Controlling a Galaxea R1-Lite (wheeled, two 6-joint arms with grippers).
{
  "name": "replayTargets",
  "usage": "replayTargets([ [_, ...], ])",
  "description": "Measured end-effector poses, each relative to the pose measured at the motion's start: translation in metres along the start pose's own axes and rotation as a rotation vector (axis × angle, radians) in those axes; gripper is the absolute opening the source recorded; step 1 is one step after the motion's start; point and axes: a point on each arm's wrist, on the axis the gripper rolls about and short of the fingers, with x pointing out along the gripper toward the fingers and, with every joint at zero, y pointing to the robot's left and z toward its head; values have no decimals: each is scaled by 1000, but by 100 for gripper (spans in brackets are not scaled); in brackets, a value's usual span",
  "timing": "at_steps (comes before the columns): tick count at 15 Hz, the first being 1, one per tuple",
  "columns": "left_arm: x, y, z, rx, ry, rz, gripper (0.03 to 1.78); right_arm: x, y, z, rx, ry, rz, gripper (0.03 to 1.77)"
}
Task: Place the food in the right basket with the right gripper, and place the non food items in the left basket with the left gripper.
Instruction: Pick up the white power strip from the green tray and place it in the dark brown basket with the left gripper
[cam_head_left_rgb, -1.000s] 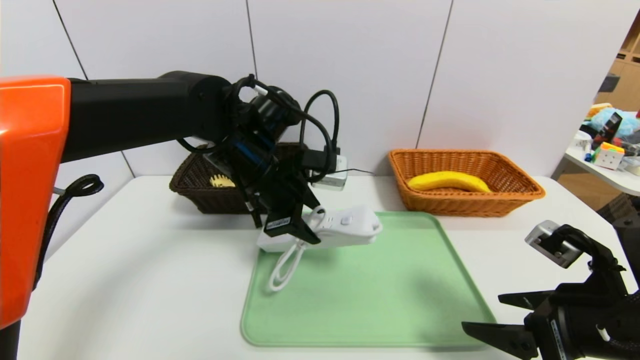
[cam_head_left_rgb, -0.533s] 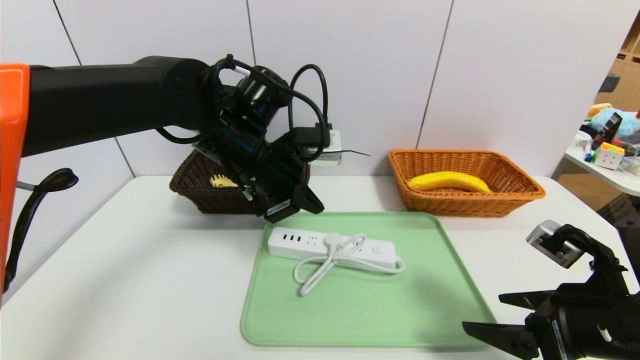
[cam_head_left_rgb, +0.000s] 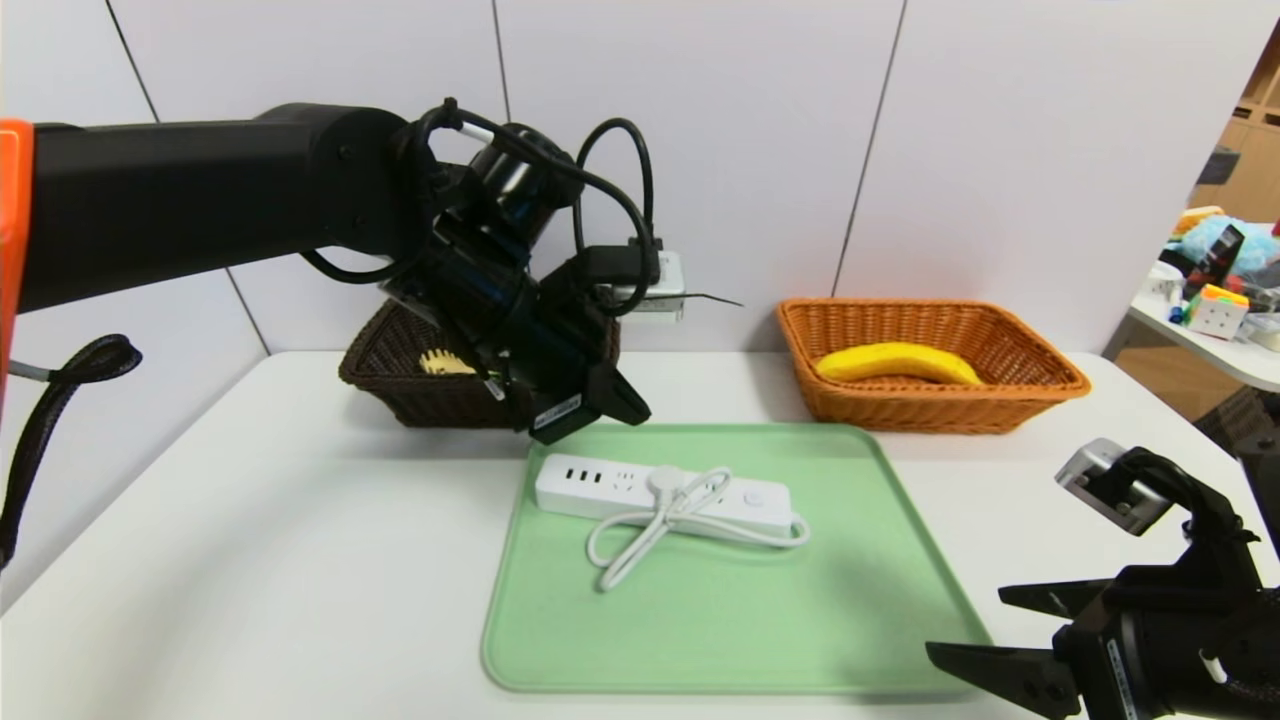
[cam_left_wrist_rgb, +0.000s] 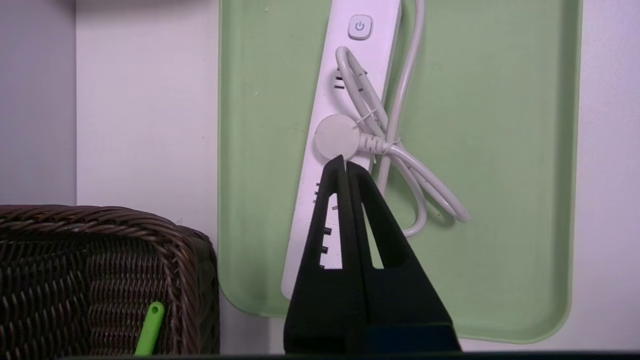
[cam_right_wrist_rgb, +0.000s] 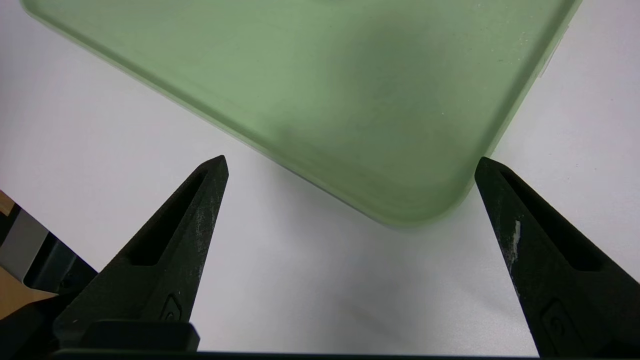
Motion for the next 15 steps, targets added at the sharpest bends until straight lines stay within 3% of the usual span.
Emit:
replayTargets([
  [3,7,-6,5,-86,0,-26,5,0,0,0,1,1,0,170],
  [6,11,-8,5,-97,9,-40,5,0,0,0,2,-1,-1,170],
  [11,14,-9,4,-94,15,-48,77,0,0,0,3,-1,-3,170],
  [15,21,-8,1,-101,33,-57,115,0,-1,0,5,-2,-5,170],
])
